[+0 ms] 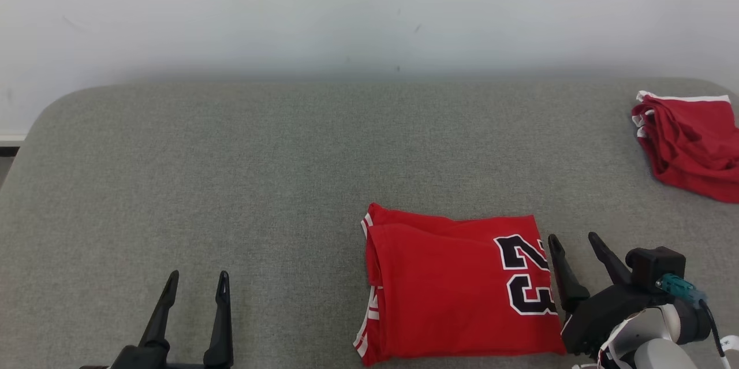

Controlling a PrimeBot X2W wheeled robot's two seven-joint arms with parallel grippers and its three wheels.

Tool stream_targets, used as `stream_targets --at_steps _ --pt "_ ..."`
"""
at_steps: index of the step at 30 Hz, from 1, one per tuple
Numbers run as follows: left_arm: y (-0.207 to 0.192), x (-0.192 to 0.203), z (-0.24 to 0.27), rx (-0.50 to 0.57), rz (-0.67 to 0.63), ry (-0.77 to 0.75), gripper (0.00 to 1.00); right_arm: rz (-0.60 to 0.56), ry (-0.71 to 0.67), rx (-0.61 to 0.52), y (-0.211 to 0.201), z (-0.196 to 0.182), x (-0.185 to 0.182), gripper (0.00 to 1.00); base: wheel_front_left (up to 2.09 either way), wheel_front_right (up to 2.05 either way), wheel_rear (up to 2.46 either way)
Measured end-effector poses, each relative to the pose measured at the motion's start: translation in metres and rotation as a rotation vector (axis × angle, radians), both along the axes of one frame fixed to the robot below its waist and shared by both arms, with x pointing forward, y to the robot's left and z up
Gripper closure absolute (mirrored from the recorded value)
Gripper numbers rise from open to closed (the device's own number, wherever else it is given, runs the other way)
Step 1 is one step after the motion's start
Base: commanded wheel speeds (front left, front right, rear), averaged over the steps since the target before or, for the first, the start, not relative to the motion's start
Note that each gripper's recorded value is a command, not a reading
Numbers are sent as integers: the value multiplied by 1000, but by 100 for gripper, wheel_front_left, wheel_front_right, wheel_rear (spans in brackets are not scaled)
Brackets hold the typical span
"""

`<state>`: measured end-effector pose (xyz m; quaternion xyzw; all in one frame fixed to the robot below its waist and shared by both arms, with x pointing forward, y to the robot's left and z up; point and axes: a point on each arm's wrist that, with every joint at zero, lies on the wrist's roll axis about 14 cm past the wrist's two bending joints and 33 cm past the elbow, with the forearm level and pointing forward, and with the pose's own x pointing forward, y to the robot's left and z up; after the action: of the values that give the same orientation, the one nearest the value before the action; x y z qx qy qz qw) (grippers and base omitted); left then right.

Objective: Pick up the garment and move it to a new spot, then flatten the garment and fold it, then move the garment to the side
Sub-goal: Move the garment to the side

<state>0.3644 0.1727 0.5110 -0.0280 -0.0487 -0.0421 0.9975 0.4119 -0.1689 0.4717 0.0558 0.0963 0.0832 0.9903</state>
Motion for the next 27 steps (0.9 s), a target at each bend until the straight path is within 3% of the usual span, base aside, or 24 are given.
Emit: stream_targets --at_steps 17,18,19,20,21,27 --pt "4 12 -13 -2 15 39 0 49 293 7 24 -90 -8 0 0 0 0" --pt "4 13 -13 -3 15 39 0 48 300 21 27 -91 -7 56 0 0 0" --pt "4 14 -13 -3 16 39 0 48 307 30 28 -92 -7 56 0 0 0" --pt "5 15 -13 -3 17 40 0 51 312 30 29 -94 -7 88 0 0 0" --pt "5 15 -14 -3 17 41 0 54 310 31 30 -94 -5 100 0 0 0" --pt "3 21 -19 -5 12 54 0 80 261 30 36 -80 16 100 0 0 0"
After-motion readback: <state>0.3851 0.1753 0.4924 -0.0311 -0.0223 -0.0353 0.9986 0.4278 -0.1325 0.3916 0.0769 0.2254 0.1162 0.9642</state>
